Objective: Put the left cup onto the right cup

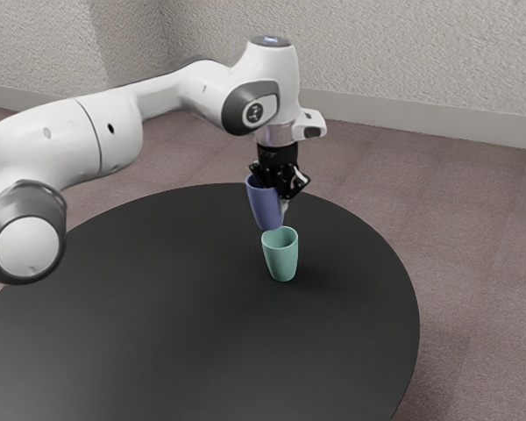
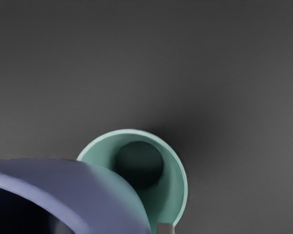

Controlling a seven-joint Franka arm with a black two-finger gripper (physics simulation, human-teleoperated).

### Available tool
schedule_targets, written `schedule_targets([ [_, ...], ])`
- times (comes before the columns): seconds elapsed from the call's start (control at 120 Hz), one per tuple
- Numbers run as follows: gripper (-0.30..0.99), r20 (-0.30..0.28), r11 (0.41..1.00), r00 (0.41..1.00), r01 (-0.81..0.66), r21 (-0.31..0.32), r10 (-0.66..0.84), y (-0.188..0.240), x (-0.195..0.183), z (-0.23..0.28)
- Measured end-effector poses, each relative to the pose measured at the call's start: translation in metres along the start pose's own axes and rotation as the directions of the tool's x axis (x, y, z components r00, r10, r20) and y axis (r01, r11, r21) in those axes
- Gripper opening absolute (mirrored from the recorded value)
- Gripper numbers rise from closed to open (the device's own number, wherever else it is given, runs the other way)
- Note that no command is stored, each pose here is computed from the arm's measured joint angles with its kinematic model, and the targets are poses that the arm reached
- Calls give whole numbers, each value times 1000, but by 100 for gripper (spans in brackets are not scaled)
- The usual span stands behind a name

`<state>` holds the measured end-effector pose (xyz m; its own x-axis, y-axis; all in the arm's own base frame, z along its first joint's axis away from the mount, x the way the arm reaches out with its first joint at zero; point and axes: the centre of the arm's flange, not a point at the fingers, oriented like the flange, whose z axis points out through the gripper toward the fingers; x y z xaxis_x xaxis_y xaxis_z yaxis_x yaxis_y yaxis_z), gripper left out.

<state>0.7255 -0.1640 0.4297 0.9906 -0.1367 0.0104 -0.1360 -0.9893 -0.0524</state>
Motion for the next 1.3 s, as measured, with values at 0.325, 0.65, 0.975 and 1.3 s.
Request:
schedule_targets([
  [0.325, -9, 5, 1000, 1000, -15, -3, 15, 14, 6, 9],
  [0.65, -9, 19, 1000, 1000, -19, 0, 19, 18, 7, 17],
  [0.975, -9, 22, 1000, 1000, -18, 8, 18, 16, 7, 20],
  [1.3, -9, 25, 1000, 1000, -18, 8, 17, 16, 8, 26],
])
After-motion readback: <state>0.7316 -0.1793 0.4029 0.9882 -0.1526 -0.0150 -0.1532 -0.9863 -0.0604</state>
